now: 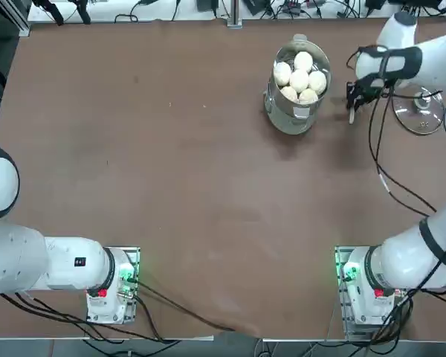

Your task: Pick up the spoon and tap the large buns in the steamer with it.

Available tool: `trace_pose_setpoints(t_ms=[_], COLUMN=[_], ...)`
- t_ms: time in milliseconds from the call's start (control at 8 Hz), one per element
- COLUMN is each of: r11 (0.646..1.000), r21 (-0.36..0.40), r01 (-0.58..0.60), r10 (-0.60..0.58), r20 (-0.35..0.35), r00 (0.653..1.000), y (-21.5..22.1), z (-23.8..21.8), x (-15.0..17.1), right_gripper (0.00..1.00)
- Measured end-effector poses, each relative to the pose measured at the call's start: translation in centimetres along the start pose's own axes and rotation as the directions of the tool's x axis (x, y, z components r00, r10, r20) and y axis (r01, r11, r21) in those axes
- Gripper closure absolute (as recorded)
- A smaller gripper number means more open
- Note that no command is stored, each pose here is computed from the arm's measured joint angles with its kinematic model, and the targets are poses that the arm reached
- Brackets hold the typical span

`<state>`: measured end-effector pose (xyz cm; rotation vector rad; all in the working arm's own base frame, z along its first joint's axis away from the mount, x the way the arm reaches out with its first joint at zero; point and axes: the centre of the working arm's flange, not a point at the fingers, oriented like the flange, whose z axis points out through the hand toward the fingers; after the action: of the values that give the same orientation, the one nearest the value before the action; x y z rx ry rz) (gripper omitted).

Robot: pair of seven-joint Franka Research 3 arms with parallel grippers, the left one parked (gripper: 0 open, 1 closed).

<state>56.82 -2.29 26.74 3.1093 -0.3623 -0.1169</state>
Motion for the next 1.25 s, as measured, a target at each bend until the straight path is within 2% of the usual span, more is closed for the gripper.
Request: trace_pose_setpoints(t_ms=[375,625,750,1000,1250], r11=[0.998,0.998,0.999,1.000,0.998], r21=[0.005,0.005,0.001,0.017,0.056], r01=[0.056,0.056,0.043,0.002,-0.017], r10=[-0.056,-0.056,-0.043,-0.004,0.010], r20=[0.057,0.060,0.051,0.078,0.118], r00=[0.997,0.997,0.998,0.997,0.993], y=[-3.7,-9.6,-13.2,-18.4,-20.5], z=[-13.0,-19.0,-19.8,-18.9,-17.9], x=[-1.1,-3.6,-4.8,-6.9,-7.0], right_gripper=[0.82,0.82,0.82,0.82,0.82])
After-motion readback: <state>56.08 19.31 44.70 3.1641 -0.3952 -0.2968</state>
